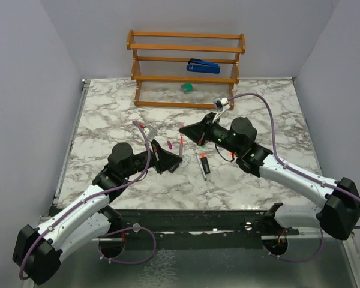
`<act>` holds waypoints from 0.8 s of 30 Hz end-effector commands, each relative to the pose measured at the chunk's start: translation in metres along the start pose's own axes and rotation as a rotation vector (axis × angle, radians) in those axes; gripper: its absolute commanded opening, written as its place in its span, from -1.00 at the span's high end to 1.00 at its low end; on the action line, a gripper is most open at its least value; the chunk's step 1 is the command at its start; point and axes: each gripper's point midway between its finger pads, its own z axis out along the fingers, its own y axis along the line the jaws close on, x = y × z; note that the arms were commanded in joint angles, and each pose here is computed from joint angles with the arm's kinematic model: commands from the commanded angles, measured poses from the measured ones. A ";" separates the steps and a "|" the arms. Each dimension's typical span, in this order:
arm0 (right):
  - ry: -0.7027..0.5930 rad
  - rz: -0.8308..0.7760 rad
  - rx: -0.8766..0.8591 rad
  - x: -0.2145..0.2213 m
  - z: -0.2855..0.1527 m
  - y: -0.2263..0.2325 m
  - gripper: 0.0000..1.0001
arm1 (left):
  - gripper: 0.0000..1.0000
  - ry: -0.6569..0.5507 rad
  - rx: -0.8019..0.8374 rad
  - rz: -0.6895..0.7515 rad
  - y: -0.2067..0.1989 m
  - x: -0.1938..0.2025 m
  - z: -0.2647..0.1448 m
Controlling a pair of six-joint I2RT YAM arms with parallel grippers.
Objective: Insert the pens into the pen caps
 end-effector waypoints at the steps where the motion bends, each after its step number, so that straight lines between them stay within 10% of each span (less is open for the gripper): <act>1: -0.043 -0.001 -0.035 -0.014 0.002 0.012 0.99 | 1.00 -0.014 0.041 0.027 -0.011 -0.008 0.001; 24: -0.046 0.021 -0.115 -0.022 -0.004 0.032 0.99 | 1.00 -0.016 0.039 0.026 -0.011 -0.008 0.000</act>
